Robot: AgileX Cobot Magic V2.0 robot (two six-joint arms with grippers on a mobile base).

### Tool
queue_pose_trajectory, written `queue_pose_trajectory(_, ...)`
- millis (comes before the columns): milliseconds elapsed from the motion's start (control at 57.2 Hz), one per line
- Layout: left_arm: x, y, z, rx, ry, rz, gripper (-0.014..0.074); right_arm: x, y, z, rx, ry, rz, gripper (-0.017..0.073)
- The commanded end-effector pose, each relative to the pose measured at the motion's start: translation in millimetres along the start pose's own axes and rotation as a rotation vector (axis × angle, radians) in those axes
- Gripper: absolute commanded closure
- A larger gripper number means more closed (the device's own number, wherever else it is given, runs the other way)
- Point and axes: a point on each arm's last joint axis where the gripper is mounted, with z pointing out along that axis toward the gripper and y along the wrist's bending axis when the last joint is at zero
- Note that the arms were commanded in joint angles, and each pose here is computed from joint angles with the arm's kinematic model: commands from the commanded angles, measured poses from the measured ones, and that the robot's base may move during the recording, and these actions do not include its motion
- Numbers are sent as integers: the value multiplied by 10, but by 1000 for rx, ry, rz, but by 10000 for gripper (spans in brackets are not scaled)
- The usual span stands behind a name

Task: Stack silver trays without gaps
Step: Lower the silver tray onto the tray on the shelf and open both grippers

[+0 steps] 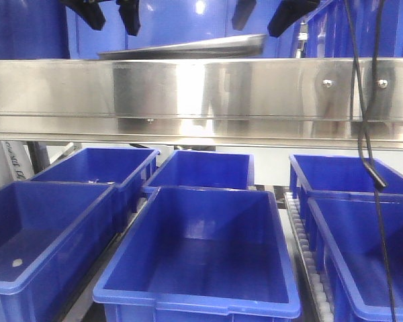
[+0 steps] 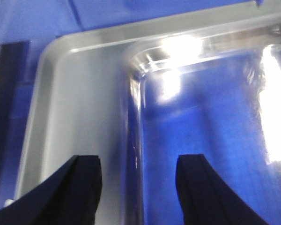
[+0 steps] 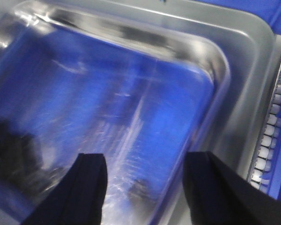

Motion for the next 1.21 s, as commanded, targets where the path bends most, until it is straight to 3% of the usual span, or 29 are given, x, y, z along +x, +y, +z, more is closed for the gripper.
queue_pose_trajectory(0,-87,87,-155,-19,-53,4,307,-59,24,-152,11,-52,-30,284)
queue_pose_trajectory(157,-226,234,-525,-32,-123,-28,309,-100,66,-393,19,-103,-51,288)
queue_pose_trajectory(245,-328,306,-808,-31,-196,-47,332,-125,108,-577,12,-144,-58,354)
queue_pose_trajectory(297,-394,367,-1005,-36,-251,-58,412,-137,144,-738,7,-176,-64,426)
queue_pose_trajectory(384,-461,446,-1299,-42,-321,-72,621,-126,196,-986,0,-203,-80,587)
queue_pose_trajectory(419,-471,477,-1407,-46,-341,-76,622,-121,217,-1091,-2,-219,-94,660)
queue_pose_trajectory(472,-469,517,-1545,-51,-360,-83,591,-113,243,-1229,-4,-242,-106,639)
queue_pose_trajectory(839,-366,734,-2438,-41,-553,-129,606,26,409,-2168,14,-428,-226,640)
queue_pose_trajectory(979,-104,775,-2711,-16,-632,-124,606,199,535,-2574,-9,-533,-283,640)
queue_pose_trajectory(1188,484,821,-3034,29,-710,-152,606,711,538,-2891,-41,-641,-294,640)
